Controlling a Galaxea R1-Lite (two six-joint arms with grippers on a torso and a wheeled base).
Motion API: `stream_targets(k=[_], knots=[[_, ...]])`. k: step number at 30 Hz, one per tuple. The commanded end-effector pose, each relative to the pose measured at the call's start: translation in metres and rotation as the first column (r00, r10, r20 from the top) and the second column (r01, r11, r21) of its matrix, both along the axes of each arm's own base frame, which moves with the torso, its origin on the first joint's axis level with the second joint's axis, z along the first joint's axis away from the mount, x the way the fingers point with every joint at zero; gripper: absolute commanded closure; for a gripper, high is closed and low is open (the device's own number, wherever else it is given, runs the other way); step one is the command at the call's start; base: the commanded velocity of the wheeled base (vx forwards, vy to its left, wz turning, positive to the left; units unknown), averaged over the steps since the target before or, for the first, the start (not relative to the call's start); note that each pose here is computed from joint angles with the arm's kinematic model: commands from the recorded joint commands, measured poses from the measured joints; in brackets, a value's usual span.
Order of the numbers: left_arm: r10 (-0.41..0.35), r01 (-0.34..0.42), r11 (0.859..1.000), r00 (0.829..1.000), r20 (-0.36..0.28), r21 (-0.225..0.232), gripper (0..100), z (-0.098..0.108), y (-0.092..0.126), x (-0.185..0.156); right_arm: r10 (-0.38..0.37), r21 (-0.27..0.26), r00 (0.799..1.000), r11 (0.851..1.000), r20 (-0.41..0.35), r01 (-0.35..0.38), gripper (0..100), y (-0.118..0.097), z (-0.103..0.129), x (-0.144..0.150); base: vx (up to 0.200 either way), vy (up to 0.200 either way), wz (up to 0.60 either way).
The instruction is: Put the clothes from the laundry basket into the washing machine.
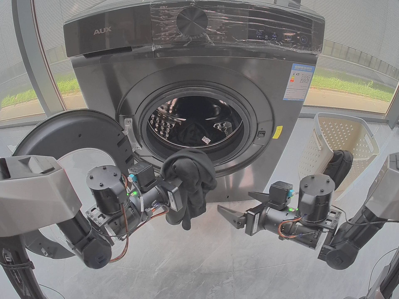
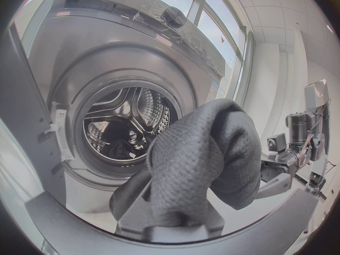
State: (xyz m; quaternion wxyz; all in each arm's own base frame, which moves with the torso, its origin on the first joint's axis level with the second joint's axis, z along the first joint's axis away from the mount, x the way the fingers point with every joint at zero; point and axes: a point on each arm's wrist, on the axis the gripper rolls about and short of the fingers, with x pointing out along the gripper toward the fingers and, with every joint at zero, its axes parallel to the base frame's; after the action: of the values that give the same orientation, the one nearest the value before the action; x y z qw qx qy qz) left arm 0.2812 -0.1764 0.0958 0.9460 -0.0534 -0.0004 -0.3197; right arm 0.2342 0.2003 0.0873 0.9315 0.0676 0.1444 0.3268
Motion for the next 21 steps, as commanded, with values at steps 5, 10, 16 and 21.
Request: stream_targets(k=[5, 10, 16, 21], knots=[[-0.025, 0.025, 1.0, 1.0, -0.004, -0.014, 100, 0.018, 0.011, -0.036, -0.122, 0.016, 0.993, 0.992, 0.0, 0.122, 0, -0.057, 0.007, -0.018, 0.0, 0.0, 0.0], [0.005, -0.005, 1.0, 1.0, -0.002, -0.008, 100, 0.016, 0.01, -0.033, -0.137, 0.055, 0.99, 0.989, 0.04, 0.135, 0, -0.059, 0.01, -0.018, 0.0, 0.0, 0.0], [0.024, -0.024, 1.0, 1.0, -0.013, 0.001, 100, 0.011, 0.006, -0.03, -0.137, 0.059, 0.99, 0.989, 0.036, 0.135, 0, -0.058, 0.009, -0.018, 0.0, 0.0, 0.0], [0.026, -0.025, 1.0, 0.999, -0.027, 0.009, 100, 0.006, 0.005, -0.028, -0.137, 0.061, 0.99, 0.989, 0.038, 0.134, 0, -0.058, 0.009, -0.017, 0.12, 0.0, 0.0]])
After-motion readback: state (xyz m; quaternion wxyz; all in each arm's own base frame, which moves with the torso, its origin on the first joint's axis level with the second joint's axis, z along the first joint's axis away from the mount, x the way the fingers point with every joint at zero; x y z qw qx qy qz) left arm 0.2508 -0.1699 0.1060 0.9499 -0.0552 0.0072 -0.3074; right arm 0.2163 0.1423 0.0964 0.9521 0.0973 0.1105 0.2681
